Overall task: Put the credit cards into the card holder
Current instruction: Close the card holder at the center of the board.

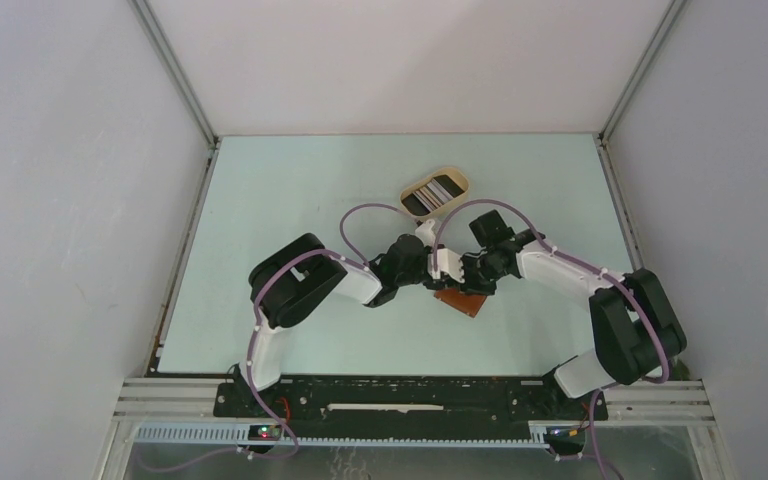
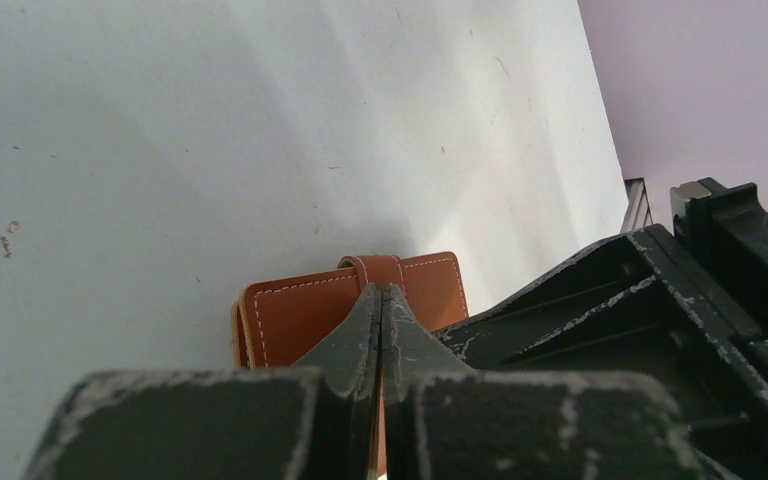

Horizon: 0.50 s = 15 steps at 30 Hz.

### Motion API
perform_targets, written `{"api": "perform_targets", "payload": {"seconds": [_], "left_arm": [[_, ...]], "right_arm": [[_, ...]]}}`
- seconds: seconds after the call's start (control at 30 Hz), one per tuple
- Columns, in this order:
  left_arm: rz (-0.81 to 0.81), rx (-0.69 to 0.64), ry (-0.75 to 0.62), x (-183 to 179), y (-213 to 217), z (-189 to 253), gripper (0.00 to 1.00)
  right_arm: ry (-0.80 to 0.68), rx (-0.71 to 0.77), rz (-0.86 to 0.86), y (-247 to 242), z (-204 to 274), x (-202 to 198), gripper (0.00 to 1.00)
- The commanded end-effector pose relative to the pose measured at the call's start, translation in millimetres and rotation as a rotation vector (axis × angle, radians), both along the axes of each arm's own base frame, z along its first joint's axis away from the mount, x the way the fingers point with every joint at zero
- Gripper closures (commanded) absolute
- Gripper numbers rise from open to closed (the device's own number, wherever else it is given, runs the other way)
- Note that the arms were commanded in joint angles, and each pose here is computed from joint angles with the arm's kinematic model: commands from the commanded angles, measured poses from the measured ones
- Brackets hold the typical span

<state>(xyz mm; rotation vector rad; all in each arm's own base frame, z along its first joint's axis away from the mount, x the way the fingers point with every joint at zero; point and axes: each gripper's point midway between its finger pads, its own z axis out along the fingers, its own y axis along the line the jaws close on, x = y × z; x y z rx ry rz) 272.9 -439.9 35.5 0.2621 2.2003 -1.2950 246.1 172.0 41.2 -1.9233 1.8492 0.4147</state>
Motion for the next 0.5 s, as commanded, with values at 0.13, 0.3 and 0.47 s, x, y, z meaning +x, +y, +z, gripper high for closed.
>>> {"api": "perform_targets", "payload": {"seconds": [0.13,0.3,0.47], "left_arm": [[-0.012,0.152,0.060,-15.1,23.1,-41.4,1.00],[-0.013,0.151,0.060,-15.6,23.8,-41.8,1.00],[-0.011,0.154,0.065,-17.0,25.3,-43.3,1.00]], "right_arm": [[-0.029,-0.035,-0.009,-0.6,-5.5,7.0,0.80],[-0.052,-0.043,-0.018,-2.5,-5.3,10.2,0.80],[-0.046,-0.013,-0.021,-0.2,0.1,8.8,0.78]]}}
